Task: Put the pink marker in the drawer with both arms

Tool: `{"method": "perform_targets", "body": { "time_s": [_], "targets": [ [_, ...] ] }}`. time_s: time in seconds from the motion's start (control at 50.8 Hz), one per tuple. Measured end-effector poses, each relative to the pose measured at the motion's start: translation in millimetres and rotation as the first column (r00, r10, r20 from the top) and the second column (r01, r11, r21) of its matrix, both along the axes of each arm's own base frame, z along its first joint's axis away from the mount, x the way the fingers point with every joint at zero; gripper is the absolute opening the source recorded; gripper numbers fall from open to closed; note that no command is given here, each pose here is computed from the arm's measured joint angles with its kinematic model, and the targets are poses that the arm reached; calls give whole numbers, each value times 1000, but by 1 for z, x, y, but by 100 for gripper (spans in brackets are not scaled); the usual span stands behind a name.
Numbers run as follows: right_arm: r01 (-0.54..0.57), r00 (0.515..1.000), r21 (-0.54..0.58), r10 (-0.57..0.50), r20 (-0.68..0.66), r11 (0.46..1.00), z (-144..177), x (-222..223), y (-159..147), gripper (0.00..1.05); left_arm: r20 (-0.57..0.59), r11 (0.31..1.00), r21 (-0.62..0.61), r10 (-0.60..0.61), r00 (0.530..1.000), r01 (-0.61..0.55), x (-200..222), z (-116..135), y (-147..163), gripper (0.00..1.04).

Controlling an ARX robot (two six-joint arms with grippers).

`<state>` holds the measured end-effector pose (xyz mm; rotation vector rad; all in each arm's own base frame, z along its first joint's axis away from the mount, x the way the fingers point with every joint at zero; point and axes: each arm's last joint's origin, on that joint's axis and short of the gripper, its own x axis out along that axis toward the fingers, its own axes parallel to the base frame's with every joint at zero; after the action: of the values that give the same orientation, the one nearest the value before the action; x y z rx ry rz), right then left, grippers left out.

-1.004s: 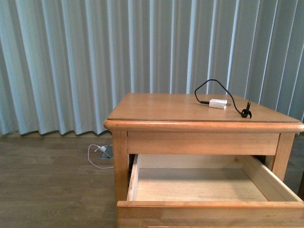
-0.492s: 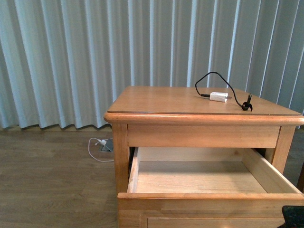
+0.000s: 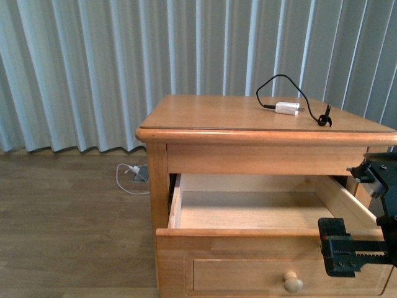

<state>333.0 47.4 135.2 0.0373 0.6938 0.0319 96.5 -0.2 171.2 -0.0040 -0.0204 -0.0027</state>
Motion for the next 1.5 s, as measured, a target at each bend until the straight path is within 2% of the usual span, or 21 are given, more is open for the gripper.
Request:
{"method": "perform_targets", "body": {
  "time_s": [0.591, 0.945, 1.497],
  "targets": [
    [67, 991, -7, -65, 120, 998, -11, 56, 12, 96, 0, 1000, 0, 0, 1000, 0, 0, 0, 0, 99],
    [112, 969, 15, -112, 222, 994, -15, 93, 23, 96, 0, 1000, 0, 0, 1000, 0, 0, 0, 0, 99],
    [148, 948, 30, -150, 279, 989, -24, 131, 30, 96, 0, 1000, 0, 0, 1000, 0, 0, 0, 0, 99]
  ]
}}
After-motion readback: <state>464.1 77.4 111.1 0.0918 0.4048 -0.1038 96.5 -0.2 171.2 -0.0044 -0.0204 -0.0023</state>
